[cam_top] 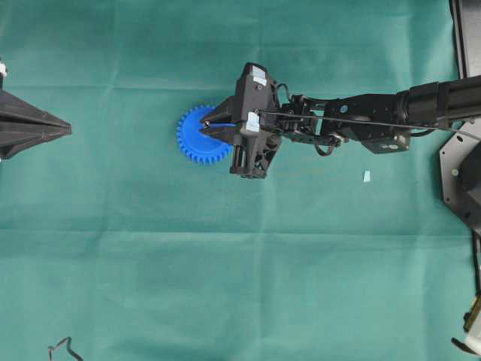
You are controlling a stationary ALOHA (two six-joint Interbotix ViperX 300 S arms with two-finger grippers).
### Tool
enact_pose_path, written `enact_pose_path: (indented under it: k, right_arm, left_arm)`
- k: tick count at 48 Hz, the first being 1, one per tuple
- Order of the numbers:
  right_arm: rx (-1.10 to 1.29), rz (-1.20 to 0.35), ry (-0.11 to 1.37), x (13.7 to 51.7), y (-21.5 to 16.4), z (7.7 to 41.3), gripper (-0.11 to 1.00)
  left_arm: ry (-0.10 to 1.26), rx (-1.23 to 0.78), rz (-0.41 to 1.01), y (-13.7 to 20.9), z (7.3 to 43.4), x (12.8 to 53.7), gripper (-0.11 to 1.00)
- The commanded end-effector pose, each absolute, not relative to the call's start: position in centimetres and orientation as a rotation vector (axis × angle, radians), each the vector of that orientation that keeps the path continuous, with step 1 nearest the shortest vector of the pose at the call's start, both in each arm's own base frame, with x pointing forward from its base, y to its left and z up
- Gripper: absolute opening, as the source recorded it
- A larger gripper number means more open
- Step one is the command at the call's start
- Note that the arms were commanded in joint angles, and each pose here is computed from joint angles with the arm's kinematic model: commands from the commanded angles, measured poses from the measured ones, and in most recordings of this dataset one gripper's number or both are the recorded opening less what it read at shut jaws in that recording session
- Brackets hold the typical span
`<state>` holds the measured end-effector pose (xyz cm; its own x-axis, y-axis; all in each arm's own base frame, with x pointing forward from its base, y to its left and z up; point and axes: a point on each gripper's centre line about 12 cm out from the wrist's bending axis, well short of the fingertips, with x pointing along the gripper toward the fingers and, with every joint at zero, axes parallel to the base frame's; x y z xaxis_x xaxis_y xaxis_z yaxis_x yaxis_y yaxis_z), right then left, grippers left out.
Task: Insert the shaft into the center hole of the gear.
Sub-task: 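Lower the shaft into the gear's center hole with the right gripper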
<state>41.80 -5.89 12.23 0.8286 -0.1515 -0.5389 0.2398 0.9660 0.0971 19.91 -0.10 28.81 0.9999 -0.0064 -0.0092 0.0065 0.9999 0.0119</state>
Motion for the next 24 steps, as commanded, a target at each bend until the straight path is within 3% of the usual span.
enact_pose_path:
  k: [1,24]
  right_arm:
    - [0.164,-0.210,0.532,42.2,-6.0,13.0,0.16]
    - [0.165,-0.213,0.551,42.4,-6.1,11.8,0.16]
  left_arm:
    - [-0.014,0.013,-0.007,-0.1,29.7,20.1,0.00]
    - [-0.006,0.015,-0.007,-0.1,29.5,20.1,0.00]
